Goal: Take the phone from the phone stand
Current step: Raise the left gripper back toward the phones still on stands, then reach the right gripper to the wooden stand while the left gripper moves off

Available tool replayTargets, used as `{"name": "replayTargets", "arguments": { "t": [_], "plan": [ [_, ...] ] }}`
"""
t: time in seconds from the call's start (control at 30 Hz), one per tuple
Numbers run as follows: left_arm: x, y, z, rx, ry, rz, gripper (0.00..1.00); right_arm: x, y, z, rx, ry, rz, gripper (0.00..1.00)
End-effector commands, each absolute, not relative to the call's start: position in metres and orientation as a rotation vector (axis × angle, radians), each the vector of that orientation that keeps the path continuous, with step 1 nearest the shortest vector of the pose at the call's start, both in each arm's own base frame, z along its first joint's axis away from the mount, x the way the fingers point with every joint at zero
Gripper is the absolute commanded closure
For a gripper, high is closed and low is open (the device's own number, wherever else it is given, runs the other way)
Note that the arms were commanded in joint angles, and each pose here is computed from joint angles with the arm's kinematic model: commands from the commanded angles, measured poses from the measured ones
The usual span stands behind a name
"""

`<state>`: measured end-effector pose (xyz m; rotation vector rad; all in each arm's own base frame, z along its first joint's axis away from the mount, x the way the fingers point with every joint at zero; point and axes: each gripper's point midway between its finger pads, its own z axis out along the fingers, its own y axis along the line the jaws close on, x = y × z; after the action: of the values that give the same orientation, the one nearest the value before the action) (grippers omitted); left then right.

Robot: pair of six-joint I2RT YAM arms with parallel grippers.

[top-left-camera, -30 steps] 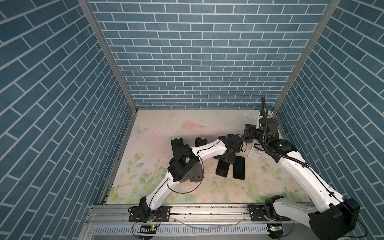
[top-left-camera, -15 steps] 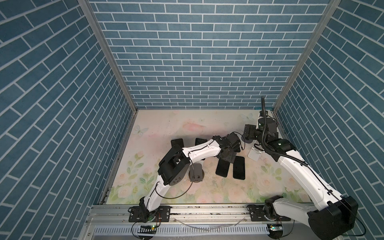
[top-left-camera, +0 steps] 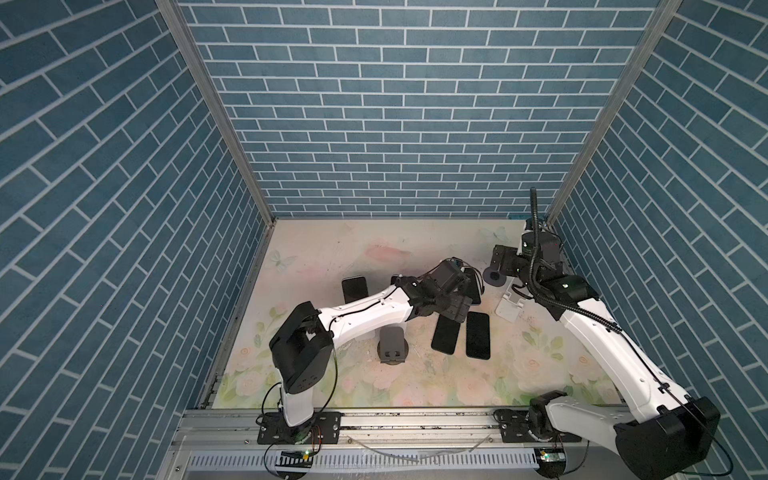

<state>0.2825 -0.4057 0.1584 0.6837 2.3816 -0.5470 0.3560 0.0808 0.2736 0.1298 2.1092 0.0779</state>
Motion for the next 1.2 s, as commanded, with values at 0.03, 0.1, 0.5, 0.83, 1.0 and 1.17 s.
{"name": "replayTargets", "arguments": {
  "t": [0.03, 0.1, 0.5, 0.83, 1.0, 1.17],
  "plan": [
    [0.288, -0.391, 0.183, 0.639, 2.247, -0.537, 0.04, 0.350, 0.077, 0.287, 0.167, 2.107, 0.097, 0.01],
    [0.290, -0.381, 0.194, 0.601, 2.197, -0.529, 0.04, 0.348, 0.076, 0.282, 0.166, 2.124, 0.085, 0.01],
    [0.290, -0.311, 0.239, 0.409, 2.056, -0.384, 0.00, 0.332, 0.098, 0.249, 0.061, 2.287, 0.092, 0.01],
    [0.294, -0.255, 0.236, 0.189, 2.131, -0.359, 0.00, 0.300, 0.148, 0.229, -0.079, 2.396, 0.178, 0.01],
    [0.291, -0.215, 0.228, 0.042, 2.176, -0.341, 0.00, 0.282, 0.187, 0.220, -0.181, 2.427, 0.235, 0.01],
    [0.284, -0.178, 0.226, -0.058, 2.180, -0.293, 0.00, 0.264, 0.222, 0.215, -0.273, 2.456, 0.268, 0.01]
  ]
}}
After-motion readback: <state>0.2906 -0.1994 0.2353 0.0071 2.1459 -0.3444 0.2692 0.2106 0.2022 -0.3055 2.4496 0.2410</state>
